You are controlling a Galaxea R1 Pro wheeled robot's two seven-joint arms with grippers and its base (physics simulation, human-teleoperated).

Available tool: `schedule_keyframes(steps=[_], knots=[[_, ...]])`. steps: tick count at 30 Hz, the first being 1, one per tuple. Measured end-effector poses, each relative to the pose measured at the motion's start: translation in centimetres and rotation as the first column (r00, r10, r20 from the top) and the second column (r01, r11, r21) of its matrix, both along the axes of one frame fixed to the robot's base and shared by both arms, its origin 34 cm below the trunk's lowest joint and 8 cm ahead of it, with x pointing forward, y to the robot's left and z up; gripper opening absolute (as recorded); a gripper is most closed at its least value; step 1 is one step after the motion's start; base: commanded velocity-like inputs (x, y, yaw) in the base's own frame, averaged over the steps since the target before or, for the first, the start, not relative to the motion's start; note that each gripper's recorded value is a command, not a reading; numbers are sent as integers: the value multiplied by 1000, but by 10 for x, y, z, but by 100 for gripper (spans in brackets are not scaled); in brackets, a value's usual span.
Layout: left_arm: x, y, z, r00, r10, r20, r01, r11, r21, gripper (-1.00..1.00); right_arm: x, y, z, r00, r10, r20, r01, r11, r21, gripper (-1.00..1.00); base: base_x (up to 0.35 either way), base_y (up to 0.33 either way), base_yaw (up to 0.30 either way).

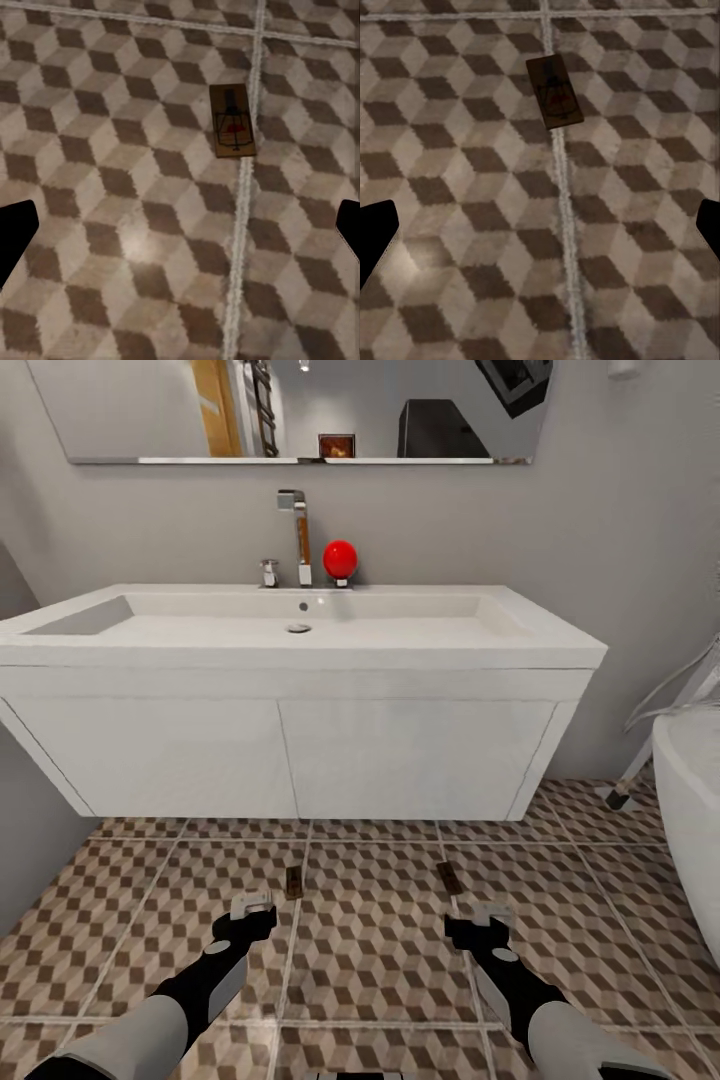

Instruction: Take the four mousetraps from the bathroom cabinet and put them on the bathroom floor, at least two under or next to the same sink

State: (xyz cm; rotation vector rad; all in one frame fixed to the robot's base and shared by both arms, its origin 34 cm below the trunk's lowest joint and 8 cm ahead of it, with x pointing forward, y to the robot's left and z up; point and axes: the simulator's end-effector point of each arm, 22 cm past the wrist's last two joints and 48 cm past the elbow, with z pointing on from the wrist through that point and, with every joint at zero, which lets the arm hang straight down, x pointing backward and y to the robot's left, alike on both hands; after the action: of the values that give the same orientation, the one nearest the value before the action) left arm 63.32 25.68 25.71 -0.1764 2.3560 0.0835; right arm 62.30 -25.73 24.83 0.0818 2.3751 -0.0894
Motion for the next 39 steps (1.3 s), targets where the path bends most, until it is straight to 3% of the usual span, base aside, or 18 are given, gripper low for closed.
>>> schedule_keyframes(steps=[39], knots=[[26, 4, 88, 990, 9, 140, -10, 1000, 2, 100, 32, 2, 92, 989, 1, 150, -1, 1000, -4, 100, 0, 0, 0]])
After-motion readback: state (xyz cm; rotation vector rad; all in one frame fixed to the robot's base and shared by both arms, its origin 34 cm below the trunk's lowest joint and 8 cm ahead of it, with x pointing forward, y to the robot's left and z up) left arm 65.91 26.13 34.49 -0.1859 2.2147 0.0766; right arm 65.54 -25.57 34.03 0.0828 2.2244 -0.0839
